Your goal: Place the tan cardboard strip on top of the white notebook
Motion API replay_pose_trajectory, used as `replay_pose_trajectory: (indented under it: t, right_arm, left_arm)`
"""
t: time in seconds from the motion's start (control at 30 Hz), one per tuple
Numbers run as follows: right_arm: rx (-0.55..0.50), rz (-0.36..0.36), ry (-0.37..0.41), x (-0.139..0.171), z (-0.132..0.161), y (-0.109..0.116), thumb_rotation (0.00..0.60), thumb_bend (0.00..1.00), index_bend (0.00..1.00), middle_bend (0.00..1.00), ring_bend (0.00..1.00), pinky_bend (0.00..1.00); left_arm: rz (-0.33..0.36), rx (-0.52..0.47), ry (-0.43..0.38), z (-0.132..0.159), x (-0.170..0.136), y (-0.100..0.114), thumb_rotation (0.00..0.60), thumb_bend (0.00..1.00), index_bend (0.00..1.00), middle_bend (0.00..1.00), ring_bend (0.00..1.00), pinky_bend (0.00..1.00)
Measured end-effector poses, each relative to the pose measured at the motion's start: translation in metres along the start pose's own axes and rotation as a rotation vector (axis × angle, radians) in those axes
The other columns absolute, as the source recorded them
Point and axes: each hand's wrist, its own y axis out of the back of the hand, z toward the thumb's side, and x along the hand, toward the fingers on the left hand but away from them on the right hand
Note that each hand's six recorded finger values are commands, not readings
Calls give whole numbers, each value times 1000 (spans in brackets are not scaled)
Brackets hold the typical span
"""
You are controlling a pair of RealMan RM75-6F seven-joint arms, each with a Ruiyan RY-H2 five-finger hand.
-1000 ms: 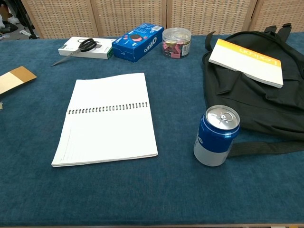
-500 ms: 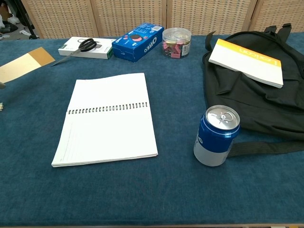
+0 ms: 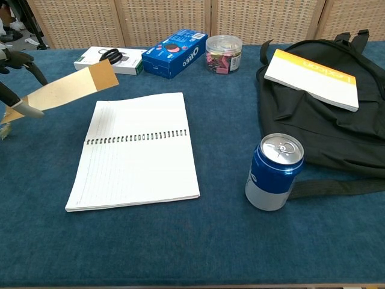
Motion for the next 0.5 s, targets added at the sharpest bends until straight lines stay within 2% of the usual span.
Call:
replay_pose_trajectory:
  t: [0.17,0.3,0.5]
  right_arm:
    - [1,2,0,0,0,0,600,156,70,0,0,0]
    - [2,3,-2,0,0,-1,600,156,70,0,0,0]
    - [4,7,0,0,0,-2,600,156,69,0,0,0]
  left_arm:
    - [-76,46,-137,14,-10,-18,600,44,527,0,0,0]
    - [-156,74,-223,21,-17,-42,600,43,528,0,0,0]
    - [-217,71,-260,36,-20,-69,600,43,528,0,0,0]
